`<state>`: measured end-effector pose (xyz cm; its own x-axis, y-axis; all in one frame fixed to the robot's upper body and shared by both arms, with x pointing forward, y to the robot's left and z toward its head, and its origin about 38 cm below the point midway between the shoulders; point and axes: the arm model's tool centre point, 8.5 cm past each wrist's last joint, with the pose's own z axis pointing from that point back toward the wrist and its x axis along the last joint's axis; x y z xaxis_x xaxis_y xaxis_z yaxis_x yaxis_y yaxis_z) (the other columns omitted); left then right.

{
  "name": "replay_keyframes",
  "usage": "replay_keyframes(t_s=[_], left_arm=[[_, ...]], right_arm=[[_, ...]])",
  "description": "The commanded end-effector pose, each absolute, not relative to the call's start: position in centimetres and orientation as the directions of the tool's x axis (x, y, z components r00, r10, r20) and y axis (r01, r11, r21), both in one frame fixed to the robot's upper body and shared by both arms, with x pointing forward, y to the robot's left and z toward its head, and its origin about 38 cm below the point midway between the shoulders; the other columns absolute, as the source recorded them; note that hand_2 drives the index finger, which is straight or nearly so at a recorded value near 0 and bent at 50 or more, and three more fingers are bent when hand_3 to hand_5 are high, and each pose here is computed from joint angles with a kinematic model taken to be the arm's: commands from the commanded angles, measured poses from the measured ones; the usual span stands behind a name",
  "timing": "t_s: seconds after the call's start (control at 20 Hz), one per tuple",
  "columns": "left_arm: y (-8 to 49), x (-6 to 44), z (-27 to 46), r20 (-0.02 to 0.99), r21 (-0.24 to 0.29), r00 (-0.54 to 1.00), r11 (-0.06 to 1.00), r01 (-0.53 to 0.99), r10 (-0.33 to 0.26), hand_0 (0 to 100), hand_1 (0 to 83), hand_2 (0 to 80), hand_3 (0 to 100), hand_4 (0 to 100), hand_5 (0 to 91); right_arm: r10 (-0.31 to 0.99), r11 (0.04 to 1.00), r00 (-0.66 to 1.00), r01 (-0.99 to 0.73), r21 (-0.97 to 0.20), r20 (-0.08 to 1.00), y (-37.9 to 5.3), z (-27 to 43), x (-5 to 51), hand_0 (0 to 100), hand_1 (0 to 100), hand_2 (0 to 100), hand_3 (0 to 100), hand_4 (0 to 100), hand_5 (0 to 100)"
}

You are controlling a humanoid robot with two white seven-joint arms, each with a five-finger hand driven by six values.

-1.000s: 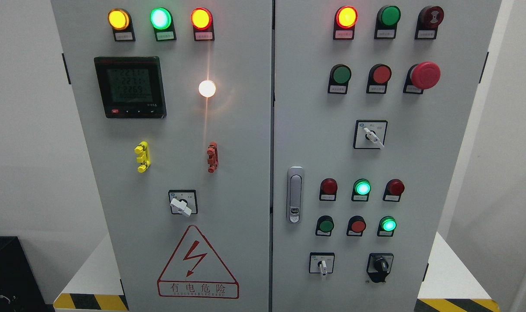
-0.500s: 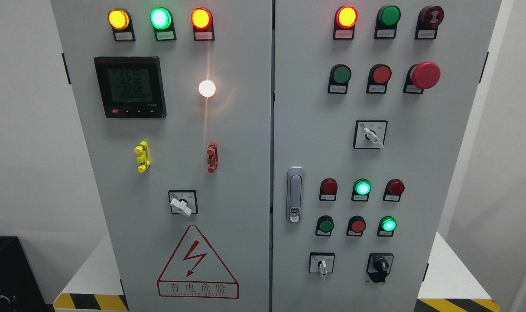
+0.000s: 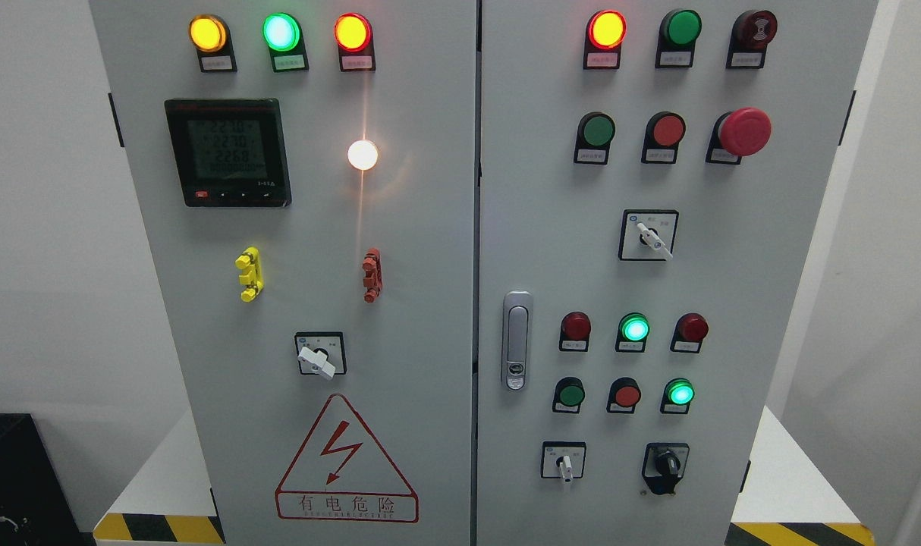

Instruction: Flip black knob to close circuit

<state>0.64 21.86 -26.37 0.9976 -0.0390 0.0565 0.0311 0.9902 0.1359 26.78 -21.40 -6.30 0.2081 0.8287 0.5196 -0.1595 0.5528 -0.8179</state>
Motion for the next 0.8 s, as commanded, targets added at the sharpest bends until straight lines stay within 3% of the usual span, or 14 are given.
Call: replay_keyframes(t_s=[0.0,0.75], left_arm=[[21.7,0.2,-26.4,0.063,0.132,0.997,0.991,0.028,-0.036,12,55.6,0.0,0,0,0.0],[21.7,0.2,-26.4,0.063,0.132,0.997,0.991,0.028,-0.036,12,55.6,0.0,0,0,0.0]], right_arm=[[0.866,0.491,0.113,-0.003,-0.871,0.488,-21.4,-0.4,29.8,0,0,77,96,83,85],[0.897,0.402,0.117,0.182,-0.897,0.426,-24.1,5.2,35.1,0,0,80,99,86,86]])
